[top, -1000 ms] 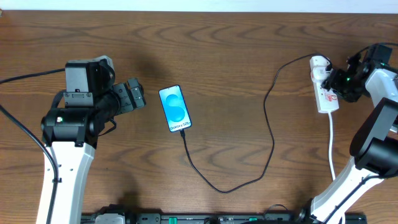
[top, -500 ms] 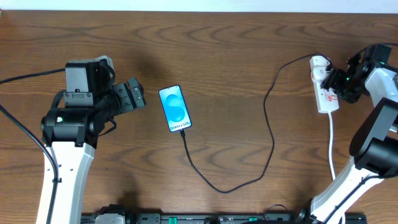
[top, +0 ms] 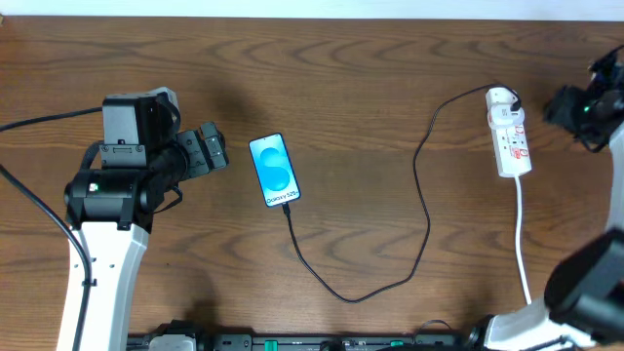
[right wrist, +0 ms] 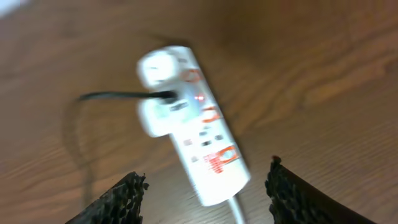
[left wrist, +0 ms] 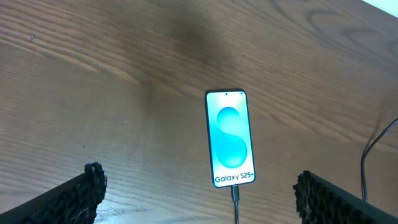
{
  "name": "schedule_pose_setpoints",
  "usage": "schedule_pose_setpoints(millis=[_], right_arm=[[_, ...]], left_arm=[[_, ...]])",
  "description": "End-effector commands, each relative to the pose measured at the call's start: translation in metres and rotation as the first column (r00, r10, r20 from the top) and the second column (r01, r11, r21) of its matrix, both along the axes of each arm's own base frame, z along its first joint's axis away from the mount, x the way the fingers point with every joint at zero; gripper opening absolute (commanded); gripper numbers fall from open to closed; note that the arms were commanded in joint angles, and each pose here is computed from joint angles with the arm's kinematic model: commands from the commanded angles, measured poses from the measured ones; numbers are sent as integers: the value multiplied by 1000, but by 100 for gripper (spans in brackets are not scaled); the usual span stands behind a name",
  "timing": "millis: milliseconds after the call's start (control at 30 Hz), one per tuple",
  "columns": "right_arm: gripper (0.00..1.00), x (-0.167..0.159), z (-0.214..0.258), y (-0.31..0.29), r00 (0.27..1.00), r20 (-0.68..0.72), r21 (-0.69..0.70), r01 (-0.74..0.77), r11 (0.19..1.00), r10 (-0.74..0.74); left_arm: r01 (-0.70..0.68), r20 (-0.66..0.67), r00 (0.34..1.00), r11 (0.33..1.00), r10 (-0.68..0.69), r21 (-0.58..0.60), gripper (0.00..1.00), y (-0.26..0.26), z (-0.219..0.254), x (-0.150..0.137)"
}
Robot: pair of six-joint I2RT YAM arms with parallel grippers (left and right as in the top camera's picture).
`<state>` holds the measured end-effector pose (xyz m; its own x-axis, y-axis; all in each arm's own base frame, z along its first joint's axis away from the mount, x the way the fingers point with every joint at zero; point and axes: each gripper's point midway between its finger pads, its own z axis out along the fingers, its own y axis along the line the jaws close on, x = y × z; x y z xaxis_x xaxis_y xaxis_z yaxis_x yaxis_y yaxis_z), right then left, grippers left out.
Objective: Plug charger to phone and switch on socket
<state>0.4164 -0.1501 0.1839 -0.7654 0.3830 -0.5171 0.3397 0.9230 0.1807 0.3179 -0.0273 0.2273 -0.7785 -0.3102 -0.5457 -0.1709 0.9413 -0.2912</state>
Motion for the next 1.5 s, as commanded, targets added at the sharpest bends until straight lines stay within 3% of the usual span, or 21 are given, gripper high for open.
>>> schedule_pose_setpoints(millis=[0,233,433,567,600,933,1467], right_arm=[[60,2,39,51,977,114,62,-187,980,179],[61,-41,79,139,883,131,39,-459,888,450],[64,-88,106,190,813,126,1,-573,820,568],[96,-115,122,209,777,149,-16,-617,787,612],[99,-120,125,210,778,153,-14,-616,788,610],[99,-168,122,211,835,77,103,-551,828,545],[99,-154,125,197,849,82,0,-524,852,522]], left_arm=[[-11,5,1000,1000,11,11,99,4,2,0],[-11,5,1000,1000,11,11,99,4,2,0],[-11,5,1000,1000,11,11,99,3,2,0],[-11,5,1000,1000,11,11,99,3,2,0],[-11,5,1000,1000,11,11,99,3,2,0],[-10,5,1000,1000,10,11,99,3,2,0],[-11,5,1000,1000,11,11,99,4,2,0]])
